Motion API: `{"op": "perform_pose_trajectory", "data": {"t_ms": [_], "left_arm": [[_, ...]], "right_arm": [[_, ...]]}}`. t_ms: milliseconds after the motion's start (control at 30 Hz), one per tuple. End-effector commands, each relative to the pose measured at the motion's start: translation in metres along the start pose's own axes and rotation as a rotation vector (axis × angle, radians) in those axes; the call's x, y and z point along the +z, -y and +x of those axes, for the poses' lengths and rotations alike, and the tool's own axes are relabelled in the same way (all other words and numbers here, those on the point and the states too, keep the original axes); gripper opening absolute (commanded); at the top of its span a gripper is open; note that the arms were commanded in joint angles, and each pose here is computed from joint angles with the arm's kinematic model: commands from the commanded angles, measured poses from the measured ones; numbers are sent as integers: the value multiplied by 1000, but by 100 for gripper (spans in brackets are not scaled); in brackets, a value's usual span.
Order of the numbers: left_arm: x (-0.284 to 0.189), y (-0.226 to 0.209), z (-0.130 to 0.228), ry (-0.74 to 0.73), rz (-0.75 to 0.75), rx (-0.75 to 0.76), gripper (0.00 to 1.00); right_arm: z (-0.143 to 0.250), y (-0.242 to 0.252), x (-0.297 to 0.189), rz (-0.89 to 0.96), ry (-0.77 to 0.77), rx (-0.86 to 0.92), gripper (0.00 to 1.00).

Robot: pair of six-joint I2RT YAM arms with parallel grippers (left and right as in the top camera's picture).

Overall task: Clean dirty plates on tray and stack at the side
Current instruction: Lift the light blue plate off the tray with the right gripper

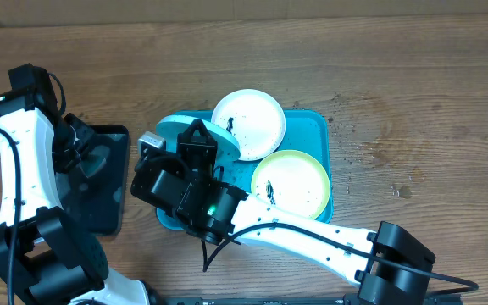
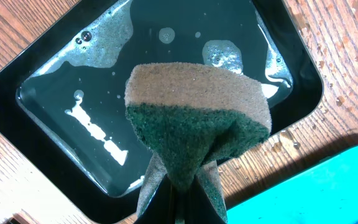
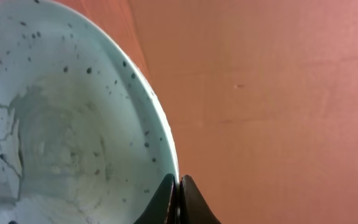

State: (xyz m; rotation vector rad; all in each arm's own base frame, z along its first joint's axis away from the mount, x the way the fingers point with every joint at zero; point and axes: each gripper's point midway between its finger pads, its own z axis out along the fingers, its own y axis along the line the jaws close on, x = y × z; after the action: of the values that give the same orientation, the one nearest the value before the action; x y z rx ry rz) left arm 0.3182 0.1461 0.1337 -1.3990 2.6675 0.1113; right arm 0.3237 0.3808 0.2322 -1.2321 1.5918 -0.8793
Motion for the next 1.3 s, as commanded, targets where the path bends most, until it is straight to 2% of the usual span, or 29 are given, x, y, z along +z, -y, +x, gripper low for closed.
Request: {"op": "perform_pose_trajectory", "data": {"t_ms": [0, 233, 367, 567, 767, 1000, 1133, 1200, 1267], "left_arm": [[-7, 1, -3, 18, 22, 10, 4], [-7, 1, -3, 20, 22, 13, 4], [-7, 2, -4, 21, 22, 15, 4], [-8, 4, -7, 34, 30, 31, 4], [-8, 4, -8, 37, 31, 30, 4], [-8, 5, -9, 43, 35, 30, 4], [-8, 5, -9, 43, 35, 38, 4], [-8, 5, -9, 42, 35, 38, 4], [-8, 5, -9, 44, 35, 37, 4]], "right_arm": [[0, 30, -11, 26, 14, 166, 4], [-3, 3, -13, -114, 47, 205, 4], [-4, 1, -10, -136, 48, 298, 4], [-4, -19, 0, -302, 61, 385, 4], [13, -18, 14, -320, 8, 417, 4], [13, -17, 17, -326, 10, 430, 4], [5, -49, 3, -533, 55, 370, 4], [10, -38, 11, -466, 34, 384, 4], [14, -14, 16, -351, 10, 471, 4]]}}
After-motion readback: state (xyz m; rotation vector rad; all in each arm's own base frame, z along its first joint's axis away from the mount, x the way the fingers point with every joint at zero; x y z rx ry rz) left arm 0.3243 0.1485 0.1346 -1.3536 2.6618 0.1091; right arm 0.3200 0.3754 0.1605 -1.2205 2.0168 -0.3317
